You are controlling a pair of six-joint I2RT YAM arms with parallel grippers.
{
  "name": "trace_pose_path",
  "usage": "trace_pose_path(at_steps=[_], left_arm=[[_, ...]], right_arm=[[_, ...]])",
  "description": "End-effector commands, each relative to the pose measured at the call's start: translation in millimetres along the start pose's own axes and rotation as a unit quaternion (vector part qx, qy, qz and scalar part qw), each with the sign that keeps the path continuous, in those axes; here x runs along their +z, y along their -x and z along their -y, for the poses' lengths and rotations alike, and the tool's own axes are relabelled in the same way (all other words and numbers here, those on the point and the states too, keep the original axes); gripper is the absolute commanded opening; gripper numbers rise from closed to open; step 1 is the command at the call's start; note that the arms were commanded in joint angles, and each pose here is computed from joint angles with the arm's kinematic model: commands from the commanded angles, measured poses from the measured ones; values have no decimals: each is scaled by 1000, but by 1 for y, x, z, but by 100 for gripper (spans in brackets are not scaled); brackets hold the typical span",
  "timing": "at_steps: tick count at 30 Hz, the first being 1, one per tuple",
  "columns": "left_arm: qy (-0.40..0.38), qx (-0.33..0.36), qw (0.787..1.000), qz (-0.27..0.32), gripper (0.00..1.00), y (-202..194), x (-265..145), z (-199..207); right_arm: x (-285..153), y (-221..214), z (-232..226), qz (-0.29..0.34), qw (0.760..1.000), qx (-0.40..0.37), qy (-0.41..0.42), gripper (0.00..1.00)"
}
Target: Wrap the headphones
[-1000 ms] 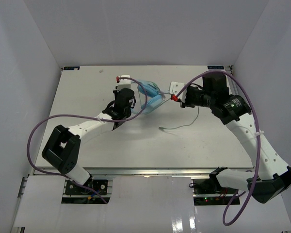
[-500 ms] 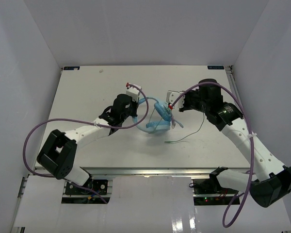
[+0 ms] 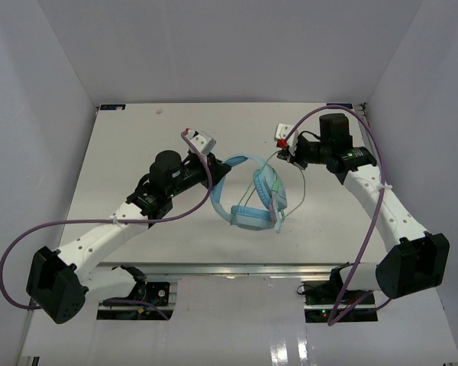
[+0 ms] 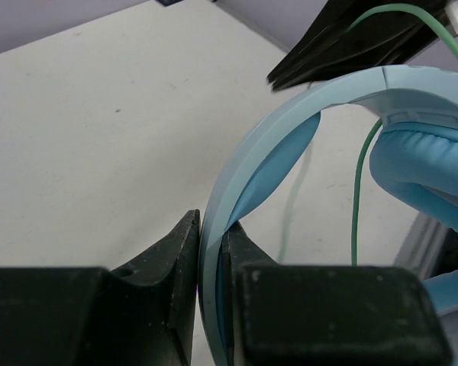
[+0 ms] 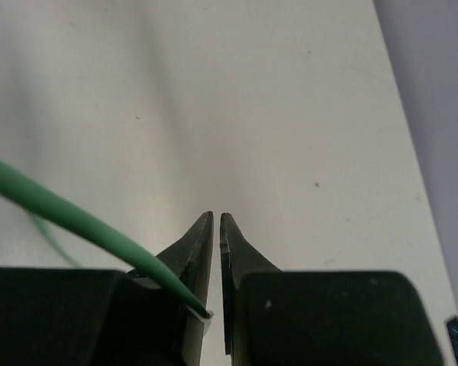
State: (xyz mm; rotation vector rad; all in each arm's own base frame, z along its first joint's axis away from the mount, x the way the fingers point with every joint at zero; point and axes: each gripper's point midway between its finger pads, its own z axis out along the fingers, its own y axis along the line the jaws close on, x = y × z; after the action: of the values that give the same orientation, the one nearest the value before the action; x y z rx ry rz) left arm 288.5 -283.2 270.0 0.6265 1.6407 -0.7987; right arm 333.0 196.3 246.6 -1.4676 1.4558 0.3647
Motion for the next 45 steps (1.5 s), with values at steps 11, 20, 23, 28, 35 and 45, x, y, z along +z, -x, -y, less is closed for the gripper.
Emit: trace_pose_path(at_steps=[11, 20, 23, 28, 35, 45], left_arm=[[-18, -121, 979, 162, 0, 160, -28, 32], [81, -198, 937, 275, 0, 231, -55, 0], [102, -224, 919, 308, 0, 244, -60, -10], [103, -247, 906, 328, 0, 257, -57, -13], [178, -251, 876, 371, 0, 275, -73, -40], [364, -215, 832, 360, 0, 230, -86, -103]], right_arm=[[-1, 77, -94, 242, 894, 241, 290, 52], [7, 74, -134, 259, 876, 269, 303, 56], [7, 80, -142, 264, 871, 269, 313, 56], [10, 88, -146, 268, 866, 272, 322, 54], [10, 74, -159, 260, 871, 276, 312, 35], [16, 70, -141, 209, 923, 239, 219, 8]])
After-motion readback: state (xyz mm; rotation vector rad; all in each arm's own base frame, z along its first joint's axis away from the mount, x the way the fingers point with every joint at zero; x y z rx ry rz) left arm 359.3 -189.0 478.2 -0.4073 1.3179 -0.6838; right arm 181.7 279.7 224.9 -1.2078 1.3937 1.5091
